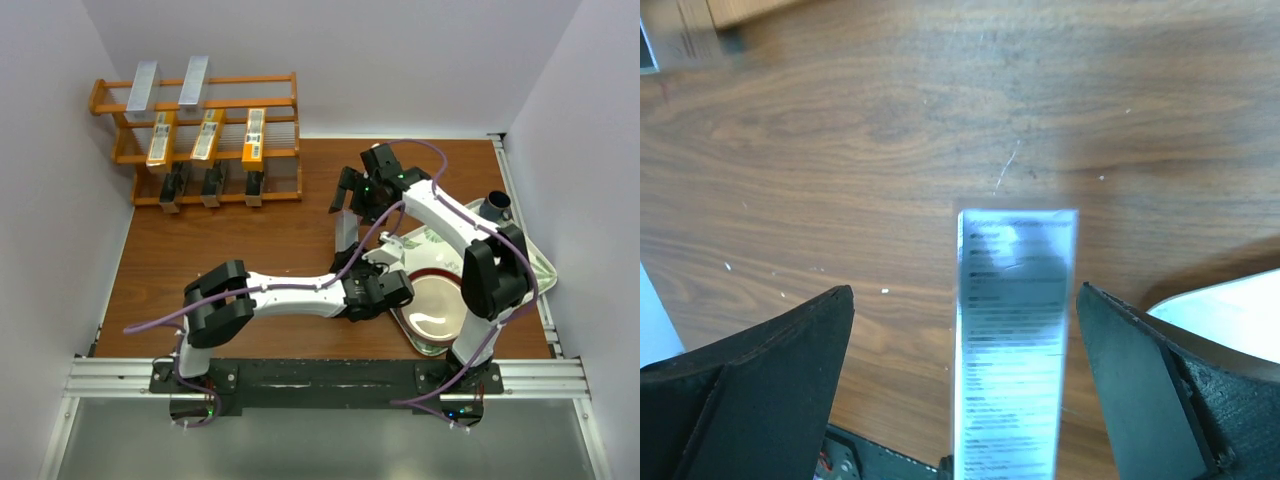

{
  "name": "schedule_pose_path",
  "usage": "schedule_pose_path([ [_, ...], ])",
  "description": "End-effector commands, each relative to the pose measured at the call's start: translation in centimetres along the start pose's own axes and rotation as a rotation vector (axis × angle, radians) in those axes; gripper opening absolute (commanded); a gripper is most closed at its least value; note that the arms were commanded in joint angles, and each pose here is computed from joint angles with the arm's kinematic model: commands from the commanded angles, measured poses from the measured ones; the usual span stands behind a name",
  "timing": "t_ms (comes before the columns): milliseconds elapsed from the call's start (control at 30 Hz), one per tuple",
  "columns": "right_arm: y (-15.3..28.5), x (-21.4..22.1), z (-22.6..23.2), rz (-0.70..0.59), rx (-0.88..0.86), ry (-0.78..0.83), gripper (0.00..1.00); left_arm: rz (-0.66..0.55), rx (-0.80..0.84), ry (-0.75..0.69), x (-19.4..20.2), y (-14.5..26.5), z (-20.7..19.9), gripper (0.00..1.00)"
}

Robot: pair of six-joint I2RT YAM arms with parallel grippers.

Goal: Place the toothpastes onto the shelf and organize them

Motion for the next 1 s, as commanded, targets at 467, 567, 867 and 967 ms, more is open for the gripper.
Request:
schedule_pose_path([
  [467,12.4,-5.8,-5.4,-0.505,0.084,-0.004,0.98,-0.064,0.153,0.325,-2.4,2.7,10.6,0.0],
  [567,13.5,-4.5,-6.5,-0.567,0.086,-0.008,0.98,-0.121,0.169,0.372,-4.0,2.6,13.9,0.0],
  [867,12.7,-0.2,-9.1,-0.577,0.015,0.026,0.99,-0.259,0.163,0.472,-9.6,1.8,23.8,0.0],
  [967,12.1,0.6,-9.5,-0.55,0.0,0.047,0.99,-0.31,0.132,0.488,-11.7,1.4,26.9,0.0],
])
Point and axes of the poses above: each gripper's point midway between its finger pads, its own y axis back along the fingers, its own z axis along the line the jaws close on, x = y × z, the point moved 9 cm from there along y, back along the fingers, and after that the axes turned 1 degree about -y, right-handed, at the moved point
